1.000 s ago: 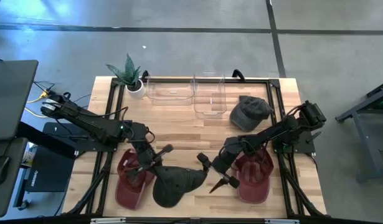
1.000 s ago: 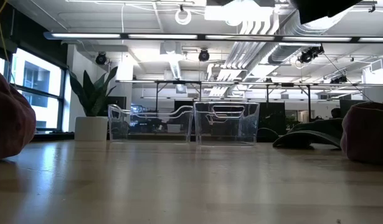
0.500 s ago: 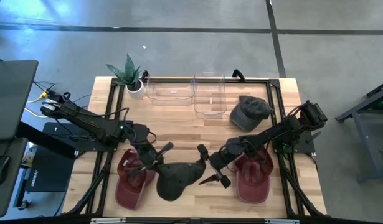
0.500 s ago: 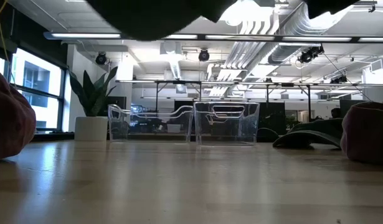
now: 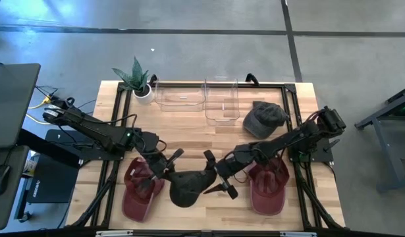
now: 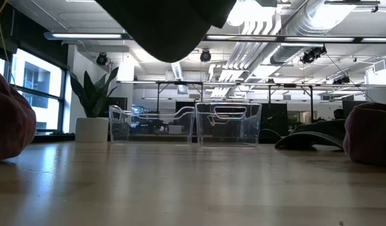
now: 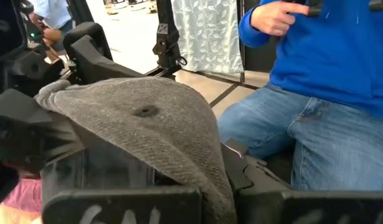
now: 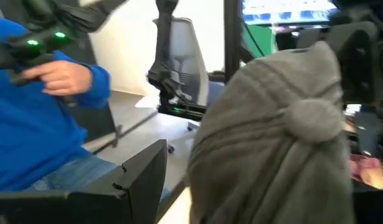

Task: Pick & Place hat
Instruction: Put the bottom black cap into the right transparent bin

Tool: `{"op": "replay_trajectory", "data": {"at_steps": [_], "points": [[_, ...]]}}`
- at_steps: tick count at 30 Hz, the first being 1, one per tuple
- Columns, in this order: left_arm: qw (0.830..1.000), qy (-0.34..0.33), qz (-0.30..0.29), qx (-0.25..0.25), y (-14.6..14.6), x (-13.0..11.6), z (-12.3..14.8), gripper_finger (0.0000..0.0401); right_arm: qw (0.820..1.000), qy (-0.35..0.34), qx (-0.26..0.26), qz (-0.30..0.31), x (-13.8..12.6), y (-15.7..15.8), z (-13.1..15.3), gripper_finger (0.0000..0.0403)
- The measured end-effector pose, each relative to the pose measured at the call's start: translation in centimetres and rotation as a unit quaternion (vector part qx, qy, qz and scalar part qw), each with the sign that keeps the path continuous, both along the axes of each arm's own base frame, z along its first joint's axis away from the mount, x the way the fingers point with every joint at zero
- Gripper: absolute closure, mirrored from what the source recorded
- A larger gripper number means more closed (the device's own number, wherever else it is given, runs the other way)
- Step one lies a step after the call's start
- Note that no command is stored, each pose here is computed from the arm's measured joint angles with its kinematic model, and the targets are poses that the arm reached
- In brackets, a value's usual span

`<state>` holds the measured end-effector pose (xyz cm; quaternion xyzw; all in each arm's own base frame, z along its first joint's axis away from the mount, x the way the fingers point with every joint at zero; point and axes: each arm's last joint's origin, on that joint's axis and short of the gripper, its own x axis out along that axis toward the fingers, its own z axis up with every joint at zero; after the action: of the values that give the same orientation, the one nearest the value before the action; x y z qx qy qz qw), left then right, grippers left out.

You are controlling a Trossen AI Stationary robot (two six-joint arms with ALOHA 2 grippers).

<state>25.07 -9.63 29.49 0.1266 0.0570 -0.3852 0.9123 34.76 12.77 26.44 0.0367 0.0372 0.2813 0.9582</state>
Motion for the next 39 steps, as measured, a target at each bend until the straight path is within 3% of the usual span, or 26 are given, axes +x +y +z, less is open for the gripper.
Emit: {"op": "replay_trajectory", "data": {"at_steps": [4,8,19,26,31,39], "points": [[1.000,0.006,0.010,0.005,0.0,0.0,-0.1,0.0401,1.000,0.004,-0.002,-0.003,0.4,0.1,0.9,0.0176],[1.000,0.019,0.022,0.012,0.1,0.0,-0.4,0.0401,1.000,0.013,-0.005,-0.003,0.5,0.2,1.2,0.0211],[0.998,0.038,0.041,-0.006,0.2,0.0,-0.4,0.0393,1.000,0.014,-0.001,-0.018,0.6,0.1,1.2,0.0388],[0.992,0.073,0.098,-0.014,0.4,0.1,-0.8,0.0320,0.997,0.063,0.024,-0.023,0.3,0.0,0.9,0.0379],[0.984,0.112,0.139,0.022,0.8,-0.2,-1.7,0.0253,0.994,0.086,0.013,-0.070,-1.1,-1.2,2.6,0.0396],[0.948,0.189,0.238,0.092,1.7,-1.0,-3.4,0.0211,0.978,0.126,-0.017,-0.167,-4.6,-6.2,5.9,0.0398]]}}
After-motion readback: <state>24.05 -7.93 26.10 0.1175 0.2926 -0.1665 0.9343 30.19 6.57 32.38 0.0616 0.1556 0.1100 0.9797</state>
